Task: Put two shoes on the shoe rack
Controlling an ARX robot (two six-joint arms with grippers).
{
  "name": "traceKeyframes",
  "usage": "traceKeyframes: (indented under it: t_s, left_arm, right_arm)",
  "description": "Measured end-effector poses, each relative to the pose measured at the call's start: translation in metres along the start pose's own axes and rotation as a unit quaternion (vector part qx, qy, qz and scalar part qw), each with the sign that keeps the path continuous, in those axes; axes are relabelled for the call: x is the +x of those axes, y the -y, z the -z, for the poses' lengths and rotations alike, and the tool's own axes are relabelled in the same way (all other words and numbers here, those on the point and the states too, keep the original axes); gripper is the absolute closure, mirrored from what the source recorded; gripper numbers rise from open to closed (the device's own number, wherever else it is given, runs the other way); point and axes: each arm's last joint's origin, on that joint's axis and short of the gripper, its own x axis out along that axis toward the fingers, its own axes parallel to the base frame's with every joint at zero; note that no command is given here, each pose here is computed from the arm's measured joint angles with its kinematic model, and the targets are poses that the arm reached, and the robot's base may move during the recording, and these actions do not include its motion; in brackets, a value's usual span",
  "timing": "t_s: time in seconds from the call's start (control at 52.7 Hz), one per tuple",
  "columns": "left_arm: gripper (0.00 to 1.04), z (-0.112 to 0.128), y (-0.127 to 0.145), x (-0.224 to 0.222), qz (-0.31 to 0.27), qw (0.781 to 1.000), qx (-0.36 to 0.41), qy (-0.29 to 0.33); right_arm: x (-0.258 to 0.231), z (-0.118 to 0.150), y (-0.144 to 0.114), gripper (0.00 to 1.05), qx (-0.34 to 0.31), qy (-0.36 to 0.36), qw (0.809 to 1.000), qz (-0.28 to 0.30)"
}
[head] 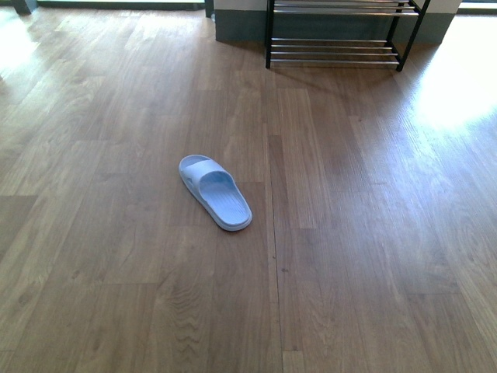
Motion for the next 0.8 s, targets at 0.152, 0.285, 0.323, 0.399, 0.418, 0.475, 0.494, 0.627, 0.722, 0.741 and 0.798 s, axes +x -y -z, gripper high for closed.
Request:
traceKeyframes:
  t_s: [0.152, 0.285, 0.323, 0.399, 0.418, 0.475, 0.494, 0.627, 0.722, 0.741, 0.798]
  left_arm:
    - [0.09, 0.0, 0.0, 0.0, 0.0, 1.0, 0.0, 0.0]
    - [0.09, 0.0, 0.0, 0.0, 0.0, 1.0, 0.0, 0.0]
    - [0.09, 0.0, 0.0, 0.0, 0.0, 1.0, 0.0, 0.0]
    - [0.09, 0.0, 0.0, 0.0, 0.0, 1.0, 0.0, 0.0]
    - [0.09, 0.0, 0.0, 0.0, 0.0, 1.0, 0.0, 0.0]
    - [0.09, 0.0, 0.0, 0.0, 0.0, 1.0, 0.0, 0.0]
    - [0.09, 0.0, 0.0, 0.0, 0.0, 1.0, 0.0, 0.0]
    - [0.09, 0.0, 0.0, 0.0, 0.0, 1.0, 0.0, 0.0]
    - [0.09, 0.0, 0.0, 0.0, 0.0, 1.0, 0.0, 0.0]
    - [0.09, 0.0, 0.0, 0.0, 0.0, 1.0, 0.0, 0.0]
    - [0.09, 0.0, 0.0, 0.0, 0.0, 1.0, 0.0, 0.0]
  right_arm:
    - [0.0, 0.0, 0.0, 1.03, 0.0, 0.0, 1.0, 0.0]
    - [0.0, 0.0, 0.0, 1.03, 0.0, 0.0, 1.0, 0.0]
    - [0.0, 0.0, 0.0, 1.03, 0.0, 0.0, 1.0, 0.0]
    - [0.0, 0.0, 0.0, 1.03, 0.0, 0.0, 1.0, 0.0]
    - [0.0, 0.0, 0.0, 1.03, 0.0, 0.0, 1.0, 0.0]
    - [0.0, 0.0002, -0.0001, 1.03, 0.0, 0.0, 1.0, 0.0]
    - [0.0, 0.0002, -0.0001, 1.03, 0.0, -0.001, 1.0, 0.0]
    - [0.0, 0.0003, -0.0001, 1.03, 0.0, -0.001, 1.0, 0.0]
    - [0.0, 0.0003, -0.0001, 1.03, 0.0, -0.001, 1.0, 0.0]
    - [0.0, 0.0003, -0.0001, 1.03, 0.0, -0.001, 1.0, 0.0]
    - [0.0, 0.0003, -0.0001, 1.03, 0.0, -0.001, 1.0, 0.0]
